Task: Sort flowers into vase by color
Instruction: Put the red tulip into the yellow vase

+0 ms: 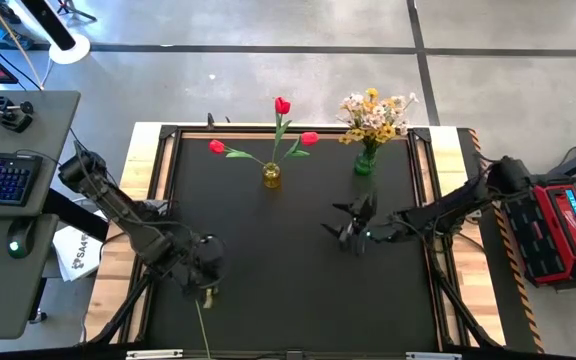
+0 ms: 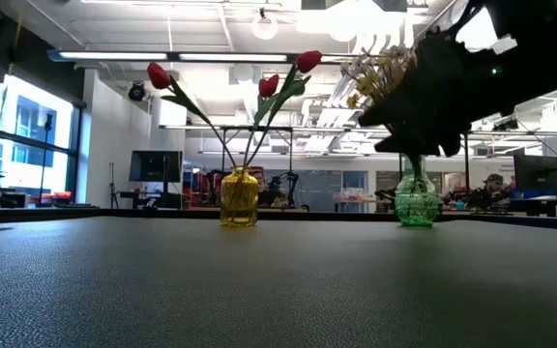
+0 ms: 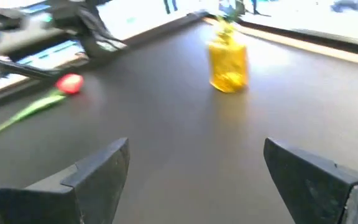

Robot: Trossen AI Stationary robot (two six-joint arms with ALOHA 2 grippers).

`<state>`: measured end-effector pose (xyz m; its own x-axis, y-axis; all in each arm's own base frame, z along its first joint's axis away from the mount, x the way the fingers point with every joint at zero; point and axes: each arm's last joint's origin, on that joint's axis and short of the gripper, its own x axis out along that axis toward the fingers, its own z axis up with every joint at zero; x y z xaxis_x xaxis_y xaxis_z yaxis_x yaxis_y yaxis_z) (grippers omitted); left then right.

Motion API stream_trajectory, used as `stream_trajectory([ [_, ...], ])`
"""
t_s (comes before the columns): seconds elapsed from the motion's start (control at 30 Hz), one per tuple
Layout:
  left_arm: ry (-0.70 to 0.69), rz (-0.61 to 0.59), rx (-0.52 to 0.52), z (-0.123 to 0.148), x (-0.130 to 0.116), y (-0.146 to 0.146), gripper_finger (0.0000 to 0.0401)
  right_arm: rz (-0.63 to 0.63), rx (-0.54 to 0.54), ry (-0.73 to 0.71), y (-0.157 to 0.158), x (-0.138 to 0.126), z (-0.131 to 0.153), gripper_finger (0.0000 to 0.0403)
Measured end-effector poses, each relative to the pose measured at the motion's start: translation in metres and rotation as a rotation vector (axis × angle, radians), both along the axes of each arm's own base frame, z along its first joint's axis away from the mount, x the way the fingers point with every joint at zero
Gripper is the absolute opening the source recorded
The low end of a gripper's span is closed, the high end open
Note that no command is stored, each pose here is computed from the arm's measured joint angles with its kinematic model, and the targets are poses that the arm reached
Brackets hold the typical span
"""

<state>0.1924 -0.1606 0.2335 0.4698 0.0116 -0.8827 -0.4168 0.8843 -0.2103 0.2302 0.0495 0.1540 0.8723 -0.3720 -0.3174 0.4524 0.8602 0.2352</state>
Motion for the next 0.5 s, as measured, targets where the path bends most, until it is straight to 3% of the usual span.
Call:
stream_trajectory([
  [0.1, 0.133, 0.139, -0.087, -0.004, -0.017, -0.005, 0.0097, 0.035, -0.018, -0.027, 0.008, 0.005, -0.004, 0.0355],
  [0.23, 0.19, 0.294, -0.142, -0.007, -0.033, -0.016, 0.008, 0.017, -0.021, -0.016, 0.013, 0.01, -0.021, 0.0355],
  [0.5, 0.242, 0.453, -0.129, -0.025, -0.044, -0.029, 0.0072, -0.016, 0.013, -0.03, 0.018, 0.025, -0.053, 0.0355],
])
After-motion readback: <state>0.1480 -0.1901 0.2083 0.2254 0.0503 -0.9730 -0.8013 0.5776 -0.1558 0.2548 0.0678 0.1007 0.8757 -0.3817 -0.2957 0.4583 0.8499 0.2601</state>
